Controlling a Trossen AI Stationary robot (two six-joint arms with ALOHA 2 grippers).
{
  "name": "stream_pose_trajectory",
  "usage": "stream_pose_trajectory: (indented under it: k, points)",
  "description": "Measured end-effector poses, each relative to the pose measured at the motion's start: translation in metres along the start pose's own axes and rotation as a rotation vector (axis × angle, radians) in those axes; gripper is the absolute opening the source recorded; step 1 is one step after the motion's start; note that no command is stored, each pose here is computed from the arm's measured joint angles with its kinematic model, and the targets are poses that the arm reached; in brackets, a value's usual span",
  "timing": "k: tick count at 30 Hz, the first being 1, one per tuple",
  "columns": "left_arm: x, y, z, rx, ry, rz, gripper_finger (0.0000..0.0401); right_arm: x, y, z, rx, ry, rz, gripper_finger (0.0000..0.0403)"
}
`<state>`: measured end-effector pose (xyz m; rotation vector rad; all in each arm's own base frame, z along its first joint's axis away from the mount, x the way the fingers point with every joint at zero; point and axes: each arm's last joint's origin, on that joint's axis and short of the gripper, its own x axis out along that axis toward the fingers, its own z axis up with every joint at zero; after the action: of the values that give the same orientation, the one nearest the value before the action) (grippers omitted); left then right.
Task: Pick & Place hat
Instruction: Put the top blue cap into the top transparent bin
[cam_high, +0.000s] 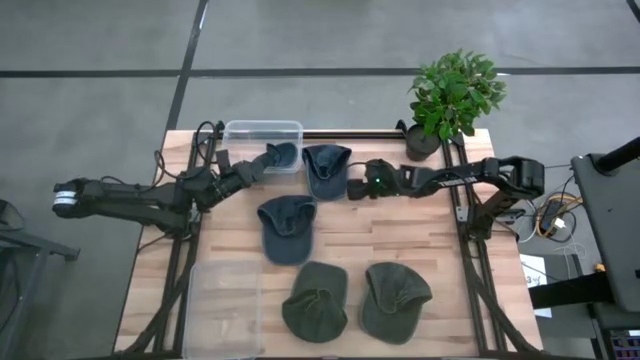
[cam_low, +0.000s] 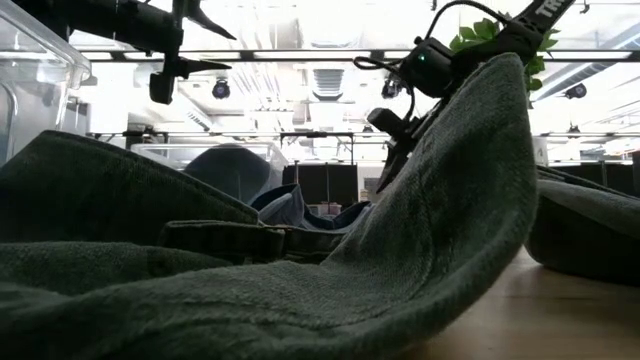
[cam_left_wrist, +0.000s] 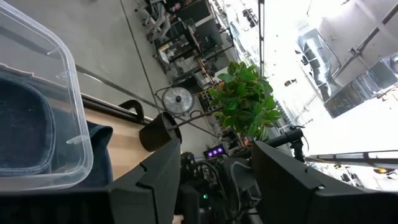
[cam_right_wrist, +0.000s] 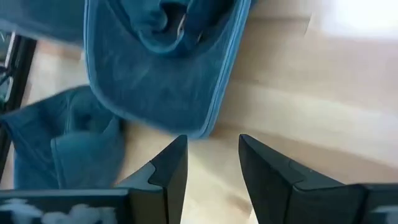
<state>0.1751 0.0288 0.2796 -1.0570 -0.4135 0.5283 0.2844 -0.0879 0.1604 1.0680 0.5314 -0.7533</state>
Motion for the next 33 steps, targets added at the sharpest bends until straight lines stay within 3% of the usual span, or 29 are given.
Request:
stream_pose_trajectory:
  k: [7, 18, 22, 27, 33]
  points:
    - [0.000, 0.000, 0.000, 0.005, -0.001, 0.001, 0.0190, 0.019, -0.007, 0.013, 0.044, -0.060, 0.009, 0.0133]
    - [0.000, 0.000, 0.000, 0.001, -0.002, 0.001, 0.0190, 0.050, -0.002, 0.016, 0.044, 0.037, 0.018, 0.0120]
    - [0.000, 0.000, 0.000, 0.001, -0.002, 0.002, 0.0190, 0.051, 0.005, 0.021, 0.015, 0.040, 0.037, 0.0094]
    - [0.000, 0.001, 0.000, 0.004, -0.001, 0.005, 0.0190, 0.050, 0.011, 0.025, -0.039, 0.036, 0.040, 0.0021]
    - [0.000, 0.001, -0.001, 0.005, 0.001, 0.010, 0.0190, 0.036, 0.018, 0.030, -0.087, 0.054, -0.028, 0.0013]
